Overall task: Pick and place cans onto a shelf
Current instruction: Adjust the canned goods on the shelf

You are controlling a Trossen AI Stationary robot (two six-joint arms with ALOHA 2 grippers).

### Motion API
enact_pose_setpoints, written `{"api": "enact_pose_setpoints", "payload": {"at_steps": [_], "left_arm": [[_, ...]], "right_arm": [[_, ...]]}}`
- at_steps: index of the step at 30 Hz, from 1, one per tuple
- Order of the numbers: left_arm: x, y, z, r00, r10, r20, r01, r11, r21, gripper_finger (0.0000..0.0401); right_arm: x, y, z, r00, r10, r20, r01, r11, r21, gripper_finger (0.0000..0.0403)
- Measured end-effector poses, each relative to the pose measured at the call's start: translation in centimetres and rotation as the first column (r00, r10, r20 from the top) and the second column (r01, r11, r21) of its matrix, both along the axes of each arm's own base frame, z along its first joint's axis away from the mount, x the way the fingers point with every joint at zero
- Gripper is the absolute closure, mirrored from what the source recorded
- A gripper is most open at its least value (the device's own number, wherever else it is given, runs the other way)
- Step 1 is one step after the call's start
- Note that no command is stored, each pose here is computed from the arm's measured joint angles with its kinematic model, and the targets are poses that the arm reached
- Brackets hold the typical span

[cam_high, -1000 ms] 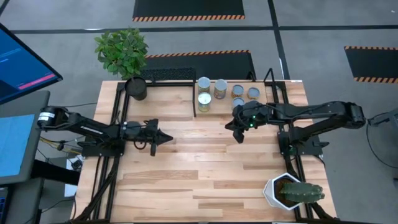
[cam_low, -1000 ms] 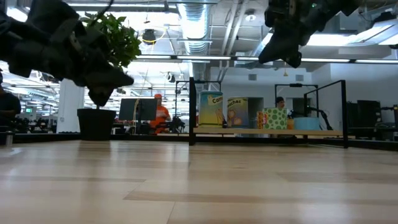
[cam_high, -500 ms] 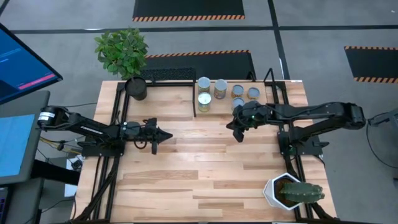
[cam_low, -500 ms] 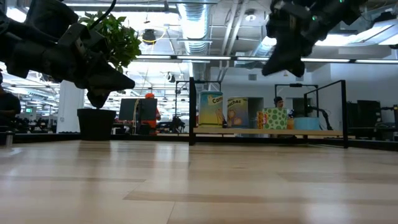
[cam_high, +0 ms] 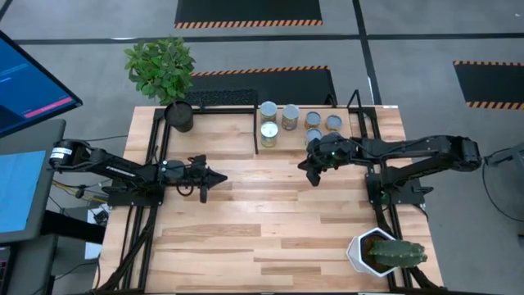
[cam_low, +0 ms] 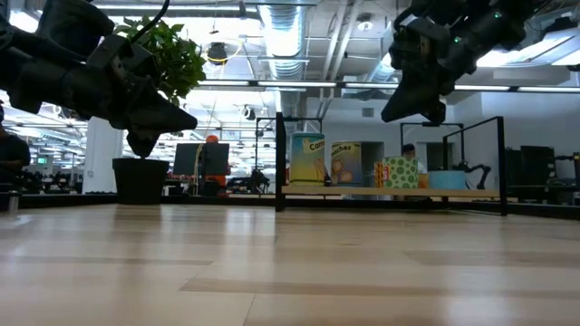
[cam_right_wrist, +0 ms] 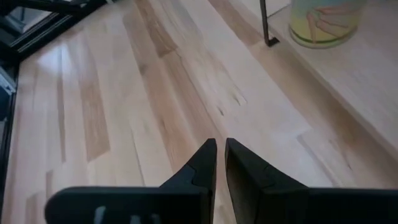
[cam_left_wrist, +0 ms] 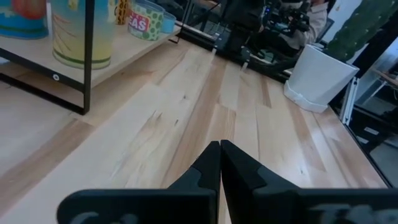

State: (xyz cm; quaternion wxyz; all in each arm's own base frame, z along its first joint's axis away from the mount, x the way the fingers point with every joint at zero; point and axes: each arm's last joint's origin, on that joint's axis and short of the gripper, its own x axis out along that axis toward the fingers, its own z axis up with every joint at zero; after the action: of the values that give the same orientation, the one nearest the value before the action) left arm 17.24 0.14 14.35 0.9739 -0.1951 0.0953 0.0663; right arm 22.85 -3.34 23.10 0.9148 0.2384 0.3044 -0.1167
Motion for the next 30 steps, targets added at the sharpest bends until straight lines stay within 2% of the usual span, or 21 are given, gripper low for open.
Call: {"api": "enact_pose_setpoints", "payload": {"at_steps": [15, 24, 30], "left_arm": [[0.0, 0.0, 0.0, 1.000, 0.012, -0.001, -0.012, 1.000, 0.003, 0.0401], [-0.1, 0.0, -0.5, 0.999, 0.005, -0.052, -0.005, 1.000, 0.004, 0.0401], [-0.1, -0.1, -0.5, 0.998, -0.034, -0.053, 0.033, 0.999, -0.004, 0.0401]], "right_arm": [[0.1, 0.8, 0.0, 1.000, -0.013, 0.001, 0.013, 0.998, 0.067, 0.0345], [-1.2, 2.1, -1.4, 0.977, 0.062, -0.202, -0.048, 0.996, 0.072, 0.0345], [-1.1, 2.6, -1.4, 0.978, 0.067, -0.197, -0.049, 0.994, 0.093, 0.0345]]}}
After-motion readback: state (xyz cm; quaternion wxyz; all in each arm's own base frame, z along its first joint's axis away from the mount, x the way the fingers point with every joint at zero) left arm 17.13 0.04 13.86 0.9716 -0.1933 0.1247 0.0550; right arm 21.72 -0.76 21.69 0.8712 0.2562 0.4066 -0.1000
